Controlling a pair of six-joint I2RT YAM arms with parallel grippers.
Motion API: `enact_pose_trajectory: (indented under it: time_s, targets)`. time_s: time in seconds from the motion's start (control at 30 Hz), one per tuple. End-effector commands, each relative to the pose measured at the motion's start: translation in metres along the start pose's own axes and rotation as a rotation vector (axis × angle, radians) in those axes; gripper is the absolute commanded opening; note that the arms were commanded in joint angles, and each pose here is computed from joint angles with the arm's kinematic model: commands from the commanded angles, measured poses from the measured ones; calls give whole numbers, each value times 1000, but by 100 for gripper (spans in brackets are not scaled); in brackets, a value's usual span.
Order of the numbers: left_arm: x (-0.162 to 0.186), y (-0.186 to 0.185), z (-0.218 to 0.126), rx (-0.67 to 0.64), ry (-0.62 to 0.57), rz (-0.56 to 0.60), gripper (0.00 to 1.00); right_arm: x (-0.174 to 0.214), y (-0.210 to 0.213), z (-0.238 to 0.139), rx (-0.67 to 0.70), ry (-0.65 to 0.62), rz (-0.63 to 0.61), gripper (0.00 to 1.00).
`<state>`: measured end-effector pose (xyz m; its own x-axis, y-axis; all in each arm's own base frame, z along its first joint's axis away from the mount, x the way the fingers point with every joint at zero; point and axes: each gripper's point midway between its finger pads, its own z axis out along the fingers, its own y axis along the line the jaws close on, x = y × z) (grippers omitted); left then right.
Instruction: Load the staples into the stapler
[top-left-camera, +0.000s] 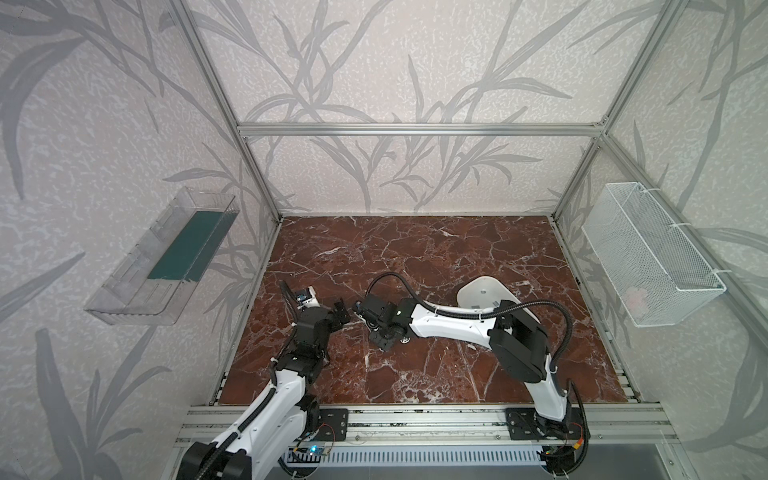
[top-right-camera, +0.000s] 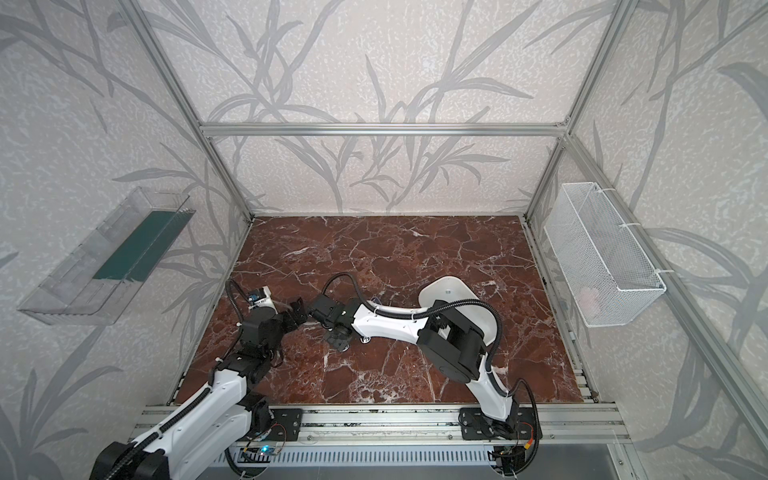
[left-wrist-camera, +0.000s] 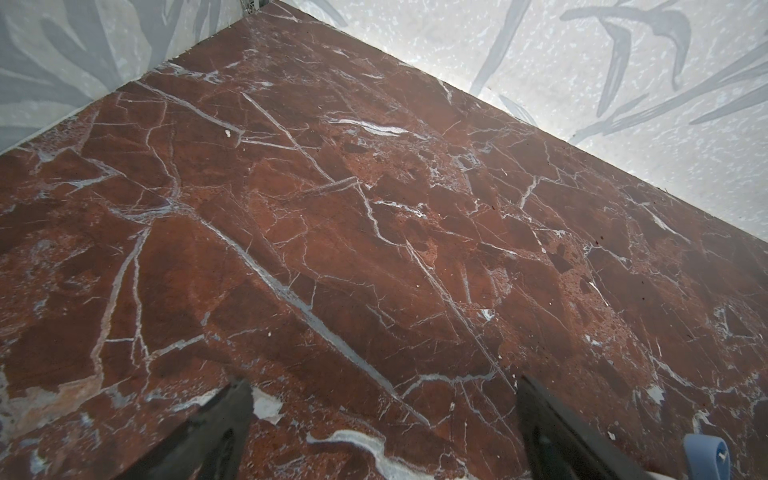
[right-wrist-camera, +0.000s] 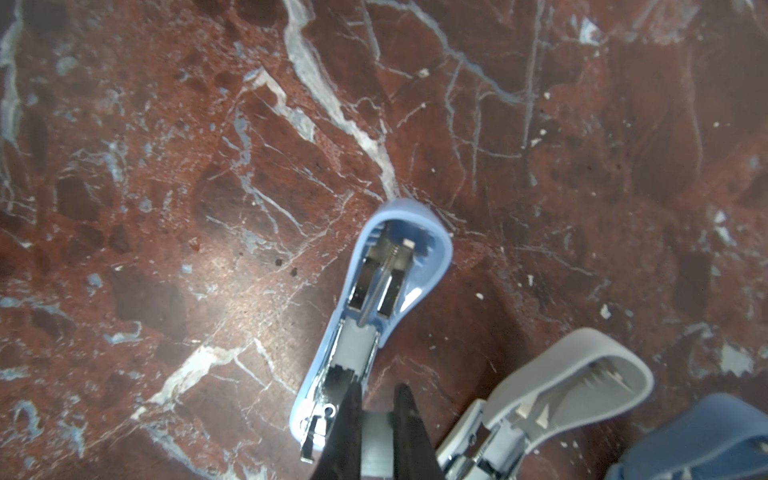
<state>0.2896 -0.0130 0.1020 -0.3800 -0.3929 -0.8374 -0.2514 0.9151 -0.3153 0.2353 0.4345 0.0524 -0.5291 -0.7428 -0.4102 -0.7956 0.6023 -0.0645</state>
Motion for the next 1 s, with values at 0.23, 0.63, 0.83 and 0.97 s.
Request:
enact_pose_trajectory:
  time_s: [0.23,0.63,0.83,0.97]
  targets:
    - [-1,6,0,-20,-18,-30,99,-17,-7,-24,-11,-44,196,10]
    - [-1,6,0,-21,-18,-29,99,-14,6,-20,-82,-35,227,9]
    - [-1,6,0,-20,-18,-29,99,-11,12,-16,-104,-23,231,9]
    - [-1,6,0,-20,-18,-31,99,-10,14,-12,-113,-15,233,9]
